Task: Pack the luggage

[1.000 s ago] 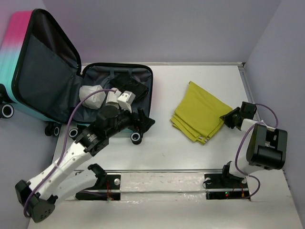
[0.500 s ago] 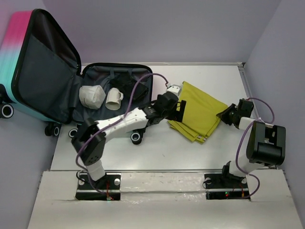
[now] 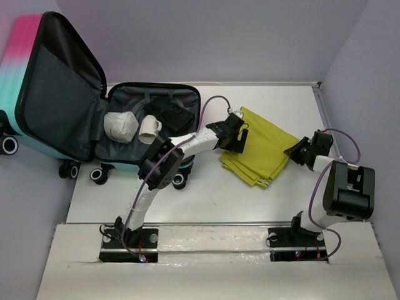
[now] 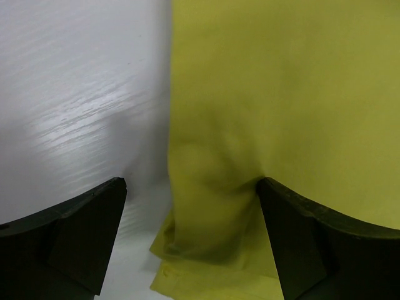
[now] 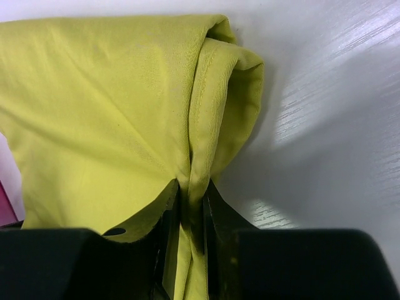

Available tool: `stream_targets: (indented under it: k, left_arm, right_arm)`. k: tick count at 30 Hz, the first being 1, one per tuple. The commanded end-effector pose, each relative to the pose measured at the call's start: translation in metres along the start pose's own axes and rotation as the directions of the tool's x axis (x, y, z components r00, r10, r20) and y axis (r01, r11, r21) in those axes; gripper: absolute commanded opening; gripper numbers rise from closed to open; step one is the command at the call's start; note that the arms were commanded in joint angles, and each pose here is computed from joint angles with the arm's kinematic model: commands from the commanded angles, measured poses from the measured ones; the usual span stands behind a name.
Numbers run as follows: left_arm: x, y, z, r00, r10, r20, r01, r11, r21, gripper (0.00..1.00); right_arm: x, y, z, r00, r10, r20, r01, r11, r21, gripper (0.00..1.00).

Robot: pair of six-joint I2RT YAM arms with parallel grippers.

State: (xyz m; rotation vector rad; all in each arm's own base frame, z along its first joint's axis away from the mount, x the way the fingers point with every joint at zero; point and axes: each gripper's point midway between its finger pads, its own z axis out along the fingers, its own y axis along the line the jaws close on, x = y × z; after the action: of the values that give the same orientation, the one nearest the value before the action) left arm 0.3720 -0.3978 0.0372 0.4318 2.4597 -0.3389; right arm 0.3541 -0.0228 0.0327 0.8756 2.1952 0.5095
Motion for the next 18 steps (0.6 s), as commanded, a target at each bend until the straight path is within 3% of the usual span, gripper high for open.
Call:
stream_targets:
  k: [1, 6, 10, 11, 12, 14, 17, 18]
  left_arm:
    - [0.029, -0.027, 0.007, 0.994, 0.025, -0.109, -0.01, 0.991, 0.135, 0.99]
    - [0.064, -0.058, 0.014, 0.982, 0.005, -0.191, 0.056, 0.949, 0.31, 0.79]
    - [0.082, -0.072, 0.02, 0.972, -0.009, -0.235, 0.102, 0.917, 0.385, 0.51]
    - [0.085, -0.073, 0.022, 0.97, -0.011, -0.242, 0.107, 0.916, 0.388, 0.44]
    - [0.088, -0.073, 0.025, 0.969, -0.013, -0.248, 0.113, 0.914, 0.391, 0.27]
    - [0.09, -0.074, 0.025, 0.971, -0.022, -0.238, 0.119, 0.907, 0.404, 0.06]
    - [0.076, -0.072, 0.015, 0.983, -0.038, -0.182, 0.109, 0.912, 0.396, 0.06]
    - [0.053, -0.078, -0.002, 0.992, -0.048, -0.119, 0.095, 0.902, 0.422, 0.06]
  right_arm:
    - [0.006, 0.011, -0.003, 0.999, -0.037, -0.013, 0.037, 0.998, -0.06, 0.07]
    - [0.003, 0.017, -0.007, 0.999, -0.036, 0.0, 0.036, 0.996, -0.084, 0.07]
    - [0.006, 0.025, -0.011, 0.999, -0.045, -0.002, 0.045, 0.993, -0.113, 0.07]
    - [0.004, 0.026, -0.012, 0.999, -0.049, 0.005, 0.049, 0.992, -0.117, 0.07]
    - [0.005, 0.027, -0.014, 0.999, -0.052, 0.005, 0.052, 0.991, -0.12, 0.07]
    - [0.003, 0.03, -0.018, 0.998, -0.058, 0.017, 0.06, 0.99, -0.13, 0.07]
    - [0.003, 0.034, -0.023, 0.998, -0.063, 0.023, 0.066, 0.987, -0.148, 0.07]
    - [0.002, 0.039, -0.025, 0.998, -0.063, 0.022, 0.066, 0.984, -0.167, 0.07]
